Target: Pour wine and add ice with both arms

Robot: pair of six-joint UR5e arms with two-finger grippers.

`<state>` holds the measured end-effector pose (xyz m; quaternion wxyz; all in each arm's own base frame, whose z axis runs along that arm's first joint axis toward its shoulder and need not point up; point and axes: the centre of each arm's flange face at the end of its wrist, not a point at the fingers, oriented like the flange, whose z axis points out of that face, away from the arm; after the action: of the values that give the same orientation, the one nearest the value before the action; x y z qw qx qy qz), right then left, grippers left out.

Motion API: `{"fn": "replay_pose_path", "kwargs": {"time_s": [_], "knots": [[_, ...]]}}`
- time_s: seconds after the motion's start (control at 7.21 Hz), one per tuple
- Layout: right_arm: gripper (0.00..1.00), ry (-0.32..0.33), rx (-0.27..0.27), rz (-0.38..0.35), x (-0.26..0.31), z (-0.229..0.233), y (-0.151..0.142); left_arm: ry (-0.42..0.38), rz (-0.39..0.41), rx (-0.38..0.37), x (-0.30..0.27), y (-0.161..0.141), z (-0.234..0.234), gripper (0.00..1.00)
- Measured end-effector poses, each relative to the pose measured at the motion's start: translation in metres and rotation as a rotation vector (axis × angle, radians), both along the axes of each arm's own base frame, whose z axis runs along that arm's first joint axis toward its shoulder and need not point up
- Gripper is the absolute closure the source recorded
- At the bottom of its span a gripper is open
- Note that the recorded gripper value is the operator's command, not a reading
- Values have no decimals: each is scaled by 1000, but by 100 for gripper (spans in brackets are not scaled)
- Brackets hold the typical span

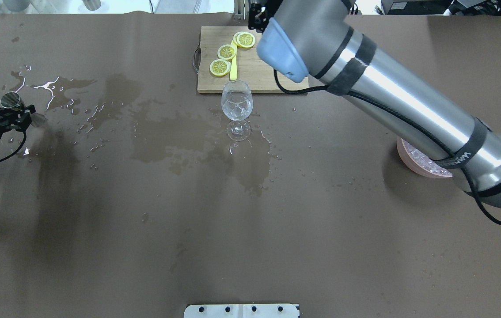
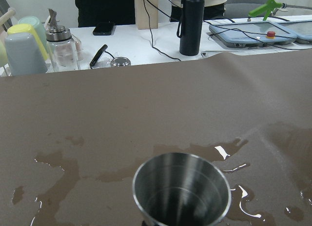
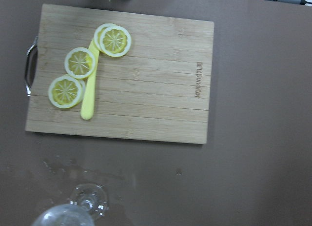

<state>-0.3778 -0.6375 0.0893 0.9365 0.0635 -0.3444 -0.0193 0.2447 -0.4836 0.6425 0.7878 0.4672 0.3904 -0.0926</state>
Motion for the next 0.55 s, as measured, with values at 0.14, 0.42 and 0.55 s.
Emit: {"fn": "replay_pose_path", "kwargs": {"time_s": [0.14, 0.42, 0.55], "knots": [[0, -15, 3, -17, 31, 36, 6, 2, 0, 2, 0, 0, -2, 1], [0, -53, 1, -25, 93, 95, 39, 3, 6, 2, -3, 3, -3, 1], [0, -58, 11, -34, 119, 119, 55, 1, 16, -6, -12, 14, 1, 1]]}}
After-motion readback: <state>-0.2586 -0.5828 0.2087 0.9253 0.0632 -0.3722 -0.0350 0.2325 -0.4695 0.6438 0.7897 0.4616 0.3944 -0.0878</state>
